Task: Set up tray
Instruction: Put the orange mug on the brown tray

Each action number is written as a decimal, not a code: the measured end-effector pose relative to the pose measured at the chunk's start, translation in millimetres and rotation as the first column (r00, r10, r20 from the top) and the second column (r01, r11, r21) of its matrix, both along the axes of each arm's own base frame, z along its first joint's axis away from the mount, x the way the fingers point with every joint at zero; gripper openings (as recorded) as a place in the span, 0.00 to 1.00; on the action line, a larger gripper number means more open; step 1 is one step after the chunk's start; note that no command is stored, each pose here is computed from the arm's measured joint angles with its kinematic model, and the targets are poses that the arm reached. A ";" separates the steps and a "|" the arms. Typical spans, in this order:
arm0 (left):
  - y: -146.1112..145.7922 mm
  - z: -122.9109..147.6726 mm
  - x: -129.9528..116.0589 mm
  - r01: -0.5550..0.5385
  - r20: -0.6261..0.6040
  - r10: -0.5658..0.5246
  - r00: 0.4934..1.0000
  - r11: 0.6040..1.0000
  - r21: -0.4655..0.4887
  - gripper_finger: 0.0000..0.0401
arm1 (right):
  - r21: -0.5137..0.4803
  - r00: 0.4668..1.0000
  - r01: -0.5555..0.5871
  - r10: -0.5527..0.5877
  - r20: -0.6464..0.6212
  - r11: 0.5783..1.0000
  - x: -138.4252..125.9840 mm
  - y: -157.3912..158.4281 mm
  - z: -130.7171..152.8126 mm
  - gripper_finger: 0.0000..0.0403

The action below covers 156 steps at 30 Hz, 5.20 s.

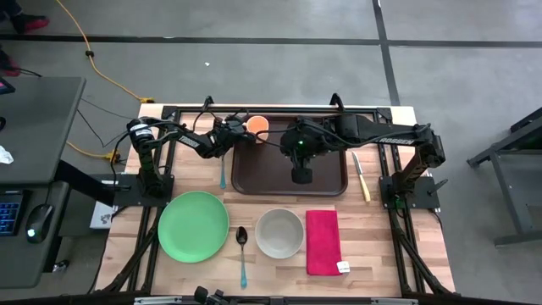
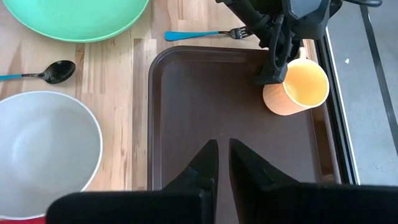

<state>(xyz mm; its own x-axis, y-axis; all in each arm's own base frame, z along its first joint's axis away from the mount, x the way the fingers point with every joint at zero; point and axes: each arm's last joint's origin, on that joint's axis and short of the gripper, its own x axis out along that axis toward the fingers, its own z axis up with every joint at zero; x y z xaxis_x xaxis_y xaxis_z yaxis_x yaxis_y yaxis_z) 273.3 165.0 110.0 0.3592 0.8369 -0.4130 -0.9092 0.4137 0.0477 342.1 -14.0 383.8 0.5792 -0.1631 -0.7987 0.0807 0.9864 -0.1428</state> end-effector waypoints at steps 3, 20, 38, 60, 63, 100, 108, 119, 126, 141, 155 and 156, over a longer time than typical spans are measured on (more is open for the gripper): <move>0.0 0.0 0.0 0.000 0.000 0.000 1.000 1.000 0.000 0.18 | 0.000 1.000 0.000 0.000 0.000 1.000 0.0 0.0 0.0 0.04; -0.4 0.2 0.8 0.024 0.009 -0.023 1.000 1.000 -0.010 0.18 | -0.002 1.000 -0.002 0.002 0.000 1.000 0.0 0.0 0.0 0.04; -1.3 0.9 -1.5 0.015 -0.020 -0.015 1.000 1.000 -0.022 0.18 | 0.000 1.000 0.000 0.000 -0.005 1.000 -0.3 0.0 -0.5 0.04; -1.9 -0.3 -2.2 0.013 -0.038 -0.014 0.999 0.999 -0.032 0.18 | 0.001 1.000 0.001 -0.001 -0.005 1.000 -0.3 0.0 -0.5 0.04; -1.9 -0.4 -2.2 0.013 -0.038 -0.014 0.999 0.999 -0.032 0.18 | 0.001 1.000 0.001 -0.001 -0.005 1.000 -0.3 0.0 -0.5 0.04; -5.2 17.0 -8.1 0.032 -0.075 -0.035 0.997 0.999 -0.033 0.54 | 0.003 1.000 0.017 -0.017 -0.010 1.000 -0.9 -0.2 -0.9 0.04; -10.0 23.7 -13.4 0.080 -0.111 -0.090 0.990 0.992 -0.095 0.52 | -0.016 1.000 0.024 -0.024 -0.010 1.000 -1.0 -0.9 -0.7 0.04; -17.3 36.3 -24.6 0.107 -0.160 -0.134 0.978 0.981 -0.165 0.52 | -0.013 1.000 0.028 -0.028 -0.010 1.000 -1.0 -0.9 -0.7 0.04; -26.2 65.3 -40.9 0.117 -0.162 -0.145 0.976 0.979 -0.170 0.52 | -0.013 0.997 0.036 -0.037 -0.068 0.999 2.2 -4.3 -26.4 0.04; -51.8 130.5 -87.8 0.195 -0.141 -0.204 0.969 0.978 -0.075 0.52 | 0.037 0.996 0.094 -0.094 -0.002 0.995 14.8 -35.8 -75.2 0.04; -73.1 168.0 -130.5 0.208 -0.140 -0.195 0.971 0.975 0.080 0.52 | 0.129 0.936 0.222 -0.248 0.248 0.966 21.5 -87.9 -59.2 0.04; -73.9 169.9 -132.5 0.198 -0.133 -0.185 0.974 0.976 0.091 0.52 | 0.132 0.931 0.226 -0.254 0.261 0.965 21.6 -90.6 -58.2 0.04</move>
<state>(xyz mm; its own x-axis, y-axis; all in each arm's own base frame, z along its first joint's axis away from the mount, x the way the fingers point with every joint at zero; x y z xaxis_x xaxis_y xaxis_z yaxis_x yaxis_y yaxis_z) 140.8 91.1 279.9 0.4685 0.7978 -0.3795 -0.7979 0.5666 0.2060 363.7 -104.5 325.6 0.7308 -0.2536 -0.6337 0.3392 0.9406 0.0147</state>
